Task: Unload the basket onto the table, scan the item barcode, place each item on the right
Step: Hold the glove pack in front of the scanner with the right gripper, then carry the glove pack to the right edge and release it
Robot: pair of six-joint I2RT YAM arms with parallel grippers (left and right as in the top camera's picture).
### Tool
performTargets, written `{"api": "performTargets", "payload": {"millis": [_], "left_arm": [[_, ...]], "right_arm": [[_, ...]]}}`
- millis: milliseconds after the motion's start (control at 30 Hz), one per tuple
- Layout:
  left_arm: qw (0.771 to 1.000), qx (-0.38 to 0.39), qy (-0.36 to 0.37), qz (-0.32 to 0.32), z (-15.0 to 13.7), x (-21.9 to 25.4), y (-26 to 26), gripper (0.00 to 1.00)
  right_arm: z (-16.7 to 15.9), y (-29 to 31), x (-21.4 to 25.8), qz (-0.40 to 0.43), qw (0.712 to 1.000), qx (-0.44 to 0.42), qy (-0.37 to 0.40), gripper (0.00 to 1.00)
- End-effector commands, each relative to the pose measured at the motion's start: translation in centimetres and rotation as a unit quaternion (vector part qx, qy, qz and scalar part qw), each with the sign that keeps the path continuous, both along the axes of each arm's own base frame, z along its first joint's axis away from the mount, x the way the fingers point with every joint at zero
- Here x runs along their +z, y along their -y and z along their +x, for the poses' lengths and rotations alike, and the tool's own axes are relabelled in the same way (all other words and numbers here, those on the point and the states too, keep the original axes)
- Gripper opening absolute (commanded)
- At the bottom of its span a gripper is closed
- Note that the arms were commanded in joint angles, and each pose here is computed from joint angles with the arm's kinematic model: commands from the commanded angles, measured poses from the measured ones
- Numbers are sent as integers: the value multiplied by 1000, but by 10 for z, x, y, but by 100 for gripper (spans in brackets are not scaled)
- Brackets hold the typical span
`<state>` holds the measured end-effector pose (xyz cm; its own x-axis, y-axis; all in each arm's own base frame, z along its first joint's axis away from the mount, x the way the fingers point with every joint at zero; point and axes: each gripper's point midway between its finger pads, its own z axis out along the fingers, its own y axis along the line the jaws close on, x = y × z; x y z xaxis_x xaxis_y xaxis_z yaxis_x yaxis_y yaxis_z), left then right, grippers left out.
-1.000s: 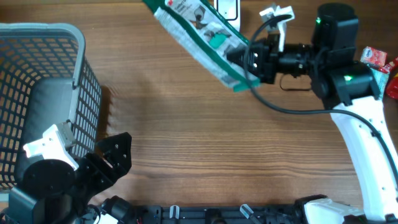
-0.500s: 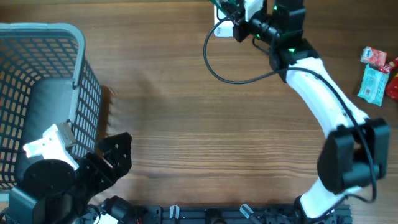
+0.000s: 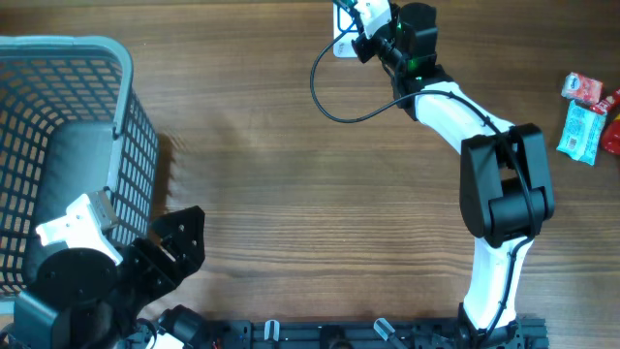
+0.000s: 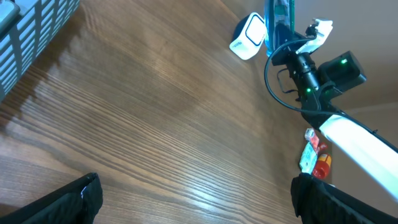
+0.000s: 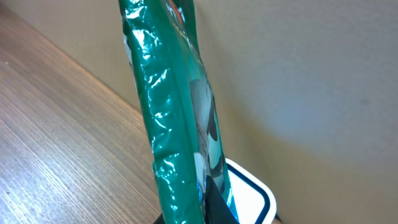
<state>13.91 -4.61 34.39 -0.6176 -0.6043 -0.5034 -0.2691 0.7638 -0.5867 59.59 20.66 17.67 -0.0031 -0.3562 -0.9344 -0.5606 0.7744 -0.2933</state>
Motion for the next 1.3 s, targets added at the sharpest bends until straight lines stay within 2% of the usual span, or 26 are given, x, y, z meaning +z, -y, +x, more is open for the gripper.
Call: {"api": "performTargets", "payload": {"millis": [0,100,200,267,433,567,667,767,867,1000,1033,1067,1133,1200,1267], "left_arm": [[1000,-3,2,13,2,0,-1,100],[1000,-3,2,13,2,0,-1,100],[1000,-3,2,13,2,0,-1,100],[1000,-3,2,13,2,0,-1,100],[1000,-3,2,13,2,0,-1,100],[1000,-3,2,13,2,0,-1,100],[1000,-3,2,13,2,0,-1,100],[1000,-3,2,13,2,0,-1,100],[1000,-3,2,13,2,0,-1,100],[1000,-3,2,13,2,0,-1,100],[1000,-3,2,13,2,0,-1,100],[1000,-3,2,13,2,0,-1,100],[1000,-3,2,13,2,0,-1,100],[1000,-3,2,13,2,0,-1,100],[1000,-3,2,13,2,0,-1,100]], "right_arm": [[9,6,40,18,999,-26,37,4],[5,27,64,27,996,-83,16,4],[-9,65,81,4,984,-176,-23,4],[-26,102,89,-5,964,-260,-58,4],[-79,182,83,-38,904,-400,-148,4],[-109,238,48,-86,860,-448,-229,5],[-124,282,4,-98,826,-482,-276,5],[-135,325,-45,-96,792,-517,-309,4],[-156,368,-92,-84,741,-571,-343,4],[-187,405,-125,-68,689,-609,-388,4],[-190,408,-126,-62,682,-615,-391,26],[-193,409,-124,-56,678,-620,-391,54],[-195,407,-112,-47,677,-626,-385,100],[-191,397,-93,-30,692,-619,-371,99],[-181,374,-64,-1,727,-587,-357,100]]}}
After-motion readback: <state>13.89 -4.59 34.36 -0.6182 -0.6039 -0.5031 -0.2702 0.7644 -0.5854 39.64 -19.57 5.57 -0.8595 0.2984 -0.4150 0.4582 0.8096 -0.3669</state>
